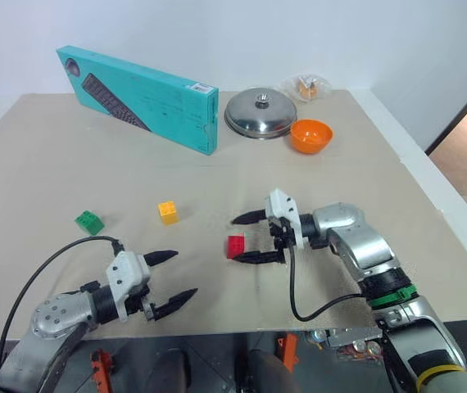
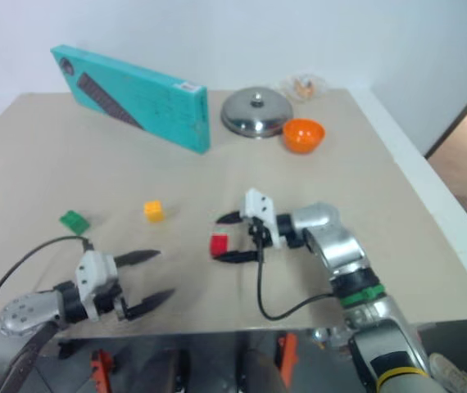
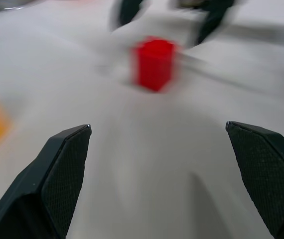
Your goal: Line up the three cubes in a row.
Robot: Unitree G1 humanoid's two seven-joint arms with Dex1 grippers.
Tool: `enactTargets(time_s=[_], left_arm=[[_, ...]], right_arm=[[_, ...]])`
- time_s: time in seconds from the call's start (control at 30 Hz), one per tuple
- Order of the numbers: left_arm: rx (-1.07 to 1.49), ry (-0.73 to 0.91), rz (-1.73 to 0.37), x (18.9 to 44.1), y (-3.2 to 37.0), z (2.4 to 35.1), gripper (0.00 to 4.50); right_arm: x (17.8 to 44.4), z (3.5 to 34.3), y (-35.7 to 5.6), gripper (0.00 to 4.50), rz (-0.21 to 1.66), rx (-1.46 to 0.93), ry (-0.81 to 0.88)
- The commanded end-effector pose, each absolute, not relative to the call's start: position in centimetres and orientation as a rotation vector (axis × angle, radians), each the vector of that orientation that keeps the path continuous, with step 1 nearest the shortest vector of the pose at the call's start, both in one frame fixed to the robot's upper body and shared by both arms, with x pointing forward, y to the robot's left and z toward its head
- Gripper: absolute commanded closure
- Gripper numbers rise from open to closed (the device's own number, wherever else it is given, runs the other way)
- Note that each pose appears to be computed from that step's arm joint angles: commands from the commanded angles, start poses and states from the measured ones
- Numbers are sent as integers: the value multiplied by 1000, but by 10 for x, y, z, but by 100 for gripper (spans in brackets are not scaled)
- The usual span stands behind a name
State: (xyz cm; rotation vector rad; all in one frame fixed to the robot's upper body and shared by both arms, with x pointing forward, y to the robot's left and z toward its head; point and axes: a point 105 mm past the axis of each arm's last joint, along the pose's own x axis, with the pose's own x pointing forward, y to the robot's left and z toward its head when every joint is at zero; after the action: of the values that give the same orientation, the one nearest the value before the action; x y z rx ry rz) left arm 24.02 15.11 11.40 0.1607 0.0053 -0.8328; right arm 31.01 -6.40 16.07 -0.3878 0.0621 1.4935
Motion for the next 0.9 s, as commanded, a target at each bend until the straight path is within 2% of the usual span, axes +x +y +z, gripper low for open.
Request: enactTargets(time_s=[0.03, 0.17, 0.3, 0.57, 0.9], left_arm=[[141, -62, -594, 252, 180, 135, 0], [140, -59, -427, 253, 202, 137, 0], [125, -63, -286, 258, 229, 140, 0], [140, -46, -245, 275, 278, 149, 0], [112, 58, -333, 301, 302, 140, 0]], right_arm=[[298, 196, -55, 3, 1491, -355, -70], [287, 205, -48, 3, 1493, -326, -114], [287, 209, -43, 3, 1460, -339, -174], [297, 210, -41, 3, 1404, -396, -222], [302, 209, -47, 3, 1330, -449, -232]])
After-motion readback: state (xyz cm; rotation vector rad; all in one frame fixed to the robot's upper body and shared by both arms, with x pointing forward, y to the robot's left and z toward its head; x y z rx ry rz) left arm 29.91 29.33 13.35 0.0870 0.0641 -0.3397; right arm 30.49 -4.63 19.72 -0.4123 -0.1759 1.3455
